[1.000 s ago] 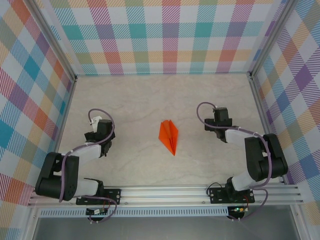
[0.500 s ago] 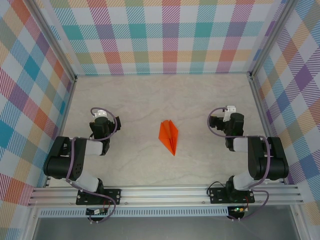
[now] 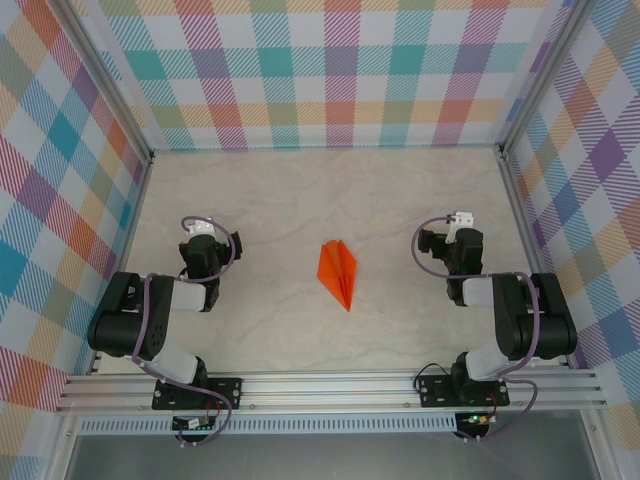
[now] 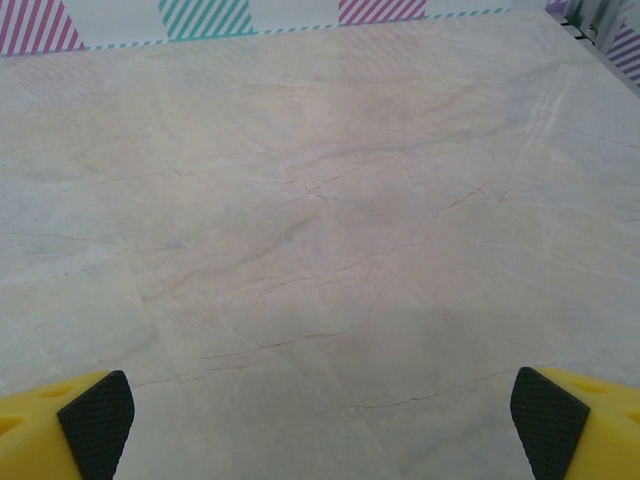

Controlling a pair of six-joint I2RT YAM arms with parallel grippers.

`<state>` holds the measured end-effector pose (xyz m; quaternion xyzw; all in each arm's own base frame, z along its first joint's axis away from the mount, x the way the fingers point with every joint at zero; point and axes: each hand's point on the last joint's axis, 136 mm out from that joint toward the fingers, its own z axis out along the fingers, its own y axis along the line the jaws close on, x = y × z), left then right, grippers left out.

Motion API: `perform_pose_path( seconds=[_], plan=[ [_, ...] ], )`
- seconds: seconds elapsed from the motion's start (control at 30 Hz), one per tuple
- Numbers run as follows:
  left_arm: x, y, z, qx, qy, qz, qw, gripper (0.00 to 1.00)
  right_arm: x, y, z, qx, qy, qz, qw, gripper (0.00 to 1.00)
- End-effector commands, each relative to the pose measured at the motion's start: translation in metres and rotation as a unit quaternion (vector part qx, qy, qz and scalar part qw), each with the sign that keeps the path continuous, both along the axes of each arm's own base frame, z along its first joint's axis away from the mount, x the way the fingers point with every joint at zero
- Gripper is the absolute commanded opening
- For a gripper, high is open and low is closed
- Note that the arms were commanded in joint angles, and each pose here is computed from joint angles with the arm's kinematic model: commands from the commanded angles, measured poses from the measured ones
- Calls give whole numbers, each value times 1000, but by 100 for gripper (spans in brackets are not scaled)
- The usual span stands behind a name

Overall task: Fold a paper plane with a square sheet of paper (pick it up from the middle)
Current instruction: Reset both arms

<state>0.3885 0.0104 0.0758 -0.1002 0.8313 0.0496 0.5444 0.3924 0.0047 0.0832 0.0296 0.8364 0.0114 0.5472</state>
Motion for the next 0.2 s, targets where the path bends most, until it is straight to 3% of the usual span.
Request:
perform_pose_path(
  seconds=[0.0,0.17],
  plan=[
    [4,0,7,6,-15,-2,1000,100,2,-1,8,5,-22,-9,1000,100],
    [4,0,7,6,-16,-4,1000,100,2,-1,8,5,-21,-8,1000,100]
  ],
)
